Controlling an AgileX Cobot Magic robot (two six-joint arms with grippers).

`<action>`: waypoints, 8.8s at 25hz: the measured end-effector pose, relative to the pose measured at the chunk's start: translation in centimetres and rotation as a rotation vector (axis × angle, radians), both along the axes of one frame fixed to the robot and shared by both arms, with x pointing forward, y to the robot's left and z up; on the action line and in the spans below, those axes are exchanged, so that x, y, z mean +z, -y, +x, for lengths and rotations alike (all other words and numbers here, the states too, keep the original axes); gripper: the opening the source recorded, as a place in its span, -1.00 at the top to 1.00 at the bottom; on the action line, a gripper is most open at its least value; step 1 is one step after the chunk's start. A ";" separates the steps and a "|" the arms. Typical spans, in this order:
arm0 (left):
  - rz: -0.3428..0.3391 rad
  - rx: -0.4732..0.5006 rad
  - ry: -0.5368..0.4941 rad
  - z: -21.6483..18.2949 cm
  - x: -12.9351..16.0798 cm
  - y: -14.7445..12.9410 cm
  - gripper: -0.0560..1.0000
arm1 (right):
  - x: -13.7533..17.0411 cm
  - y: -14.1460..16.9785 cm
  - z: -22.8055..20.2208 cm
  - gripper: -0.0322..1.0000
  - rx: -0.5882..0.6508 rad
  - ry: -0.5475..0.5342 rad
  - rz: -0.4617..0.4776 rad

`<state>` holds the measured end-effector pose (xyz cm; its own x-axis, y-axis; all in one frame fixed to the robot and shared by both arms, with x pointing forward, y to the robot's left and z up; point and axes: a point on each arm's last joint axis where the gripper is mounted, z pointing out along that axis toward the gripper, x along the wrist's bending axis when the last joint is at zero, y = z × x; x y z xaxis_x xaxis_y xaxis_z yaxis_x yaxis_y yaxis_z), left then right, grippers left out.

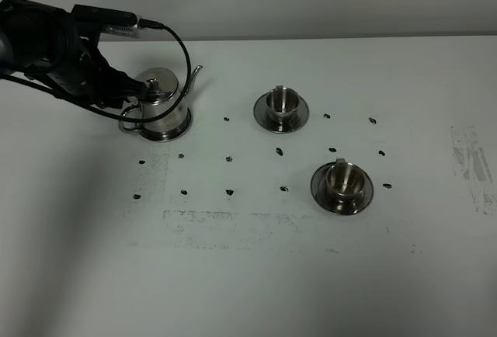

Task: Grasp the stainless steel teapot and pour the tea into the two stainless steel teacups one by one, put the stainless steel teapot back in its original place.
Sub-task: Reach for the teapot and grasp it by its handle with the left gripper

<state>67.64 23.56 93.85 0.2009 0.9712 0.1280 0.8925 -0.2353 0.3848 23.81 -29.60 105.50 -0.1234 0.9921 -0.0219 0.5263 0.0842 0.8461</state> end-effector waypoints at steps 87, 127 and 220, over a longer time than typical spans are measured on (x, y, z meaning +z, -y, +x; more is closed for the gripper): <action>0.168 -0.331 -0.341 -0.1 2.6 5.1 0.09 | 0.0 0.0 0.0 -0.20 0.000 0.000 0.000; 0.152 -0.391 -0.279 1.3 0.3 5.1 0.10 | 0.0 0.0 0.0 -0.20 0.000 0.000 0.000; 0.111 -0.351 -0.241 1.1 2.8 5.4 0.55 | 0.0 0.0 0.0 -0.20 0.000 0.000 0.000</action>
<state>68.74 18.16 96.62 0.5533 0.8217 0.1368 0.8121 -0.5687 0.1310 23.81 -29.60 105.50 -0.1235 0.9921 -0.0221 0.5263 0.0844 0.8461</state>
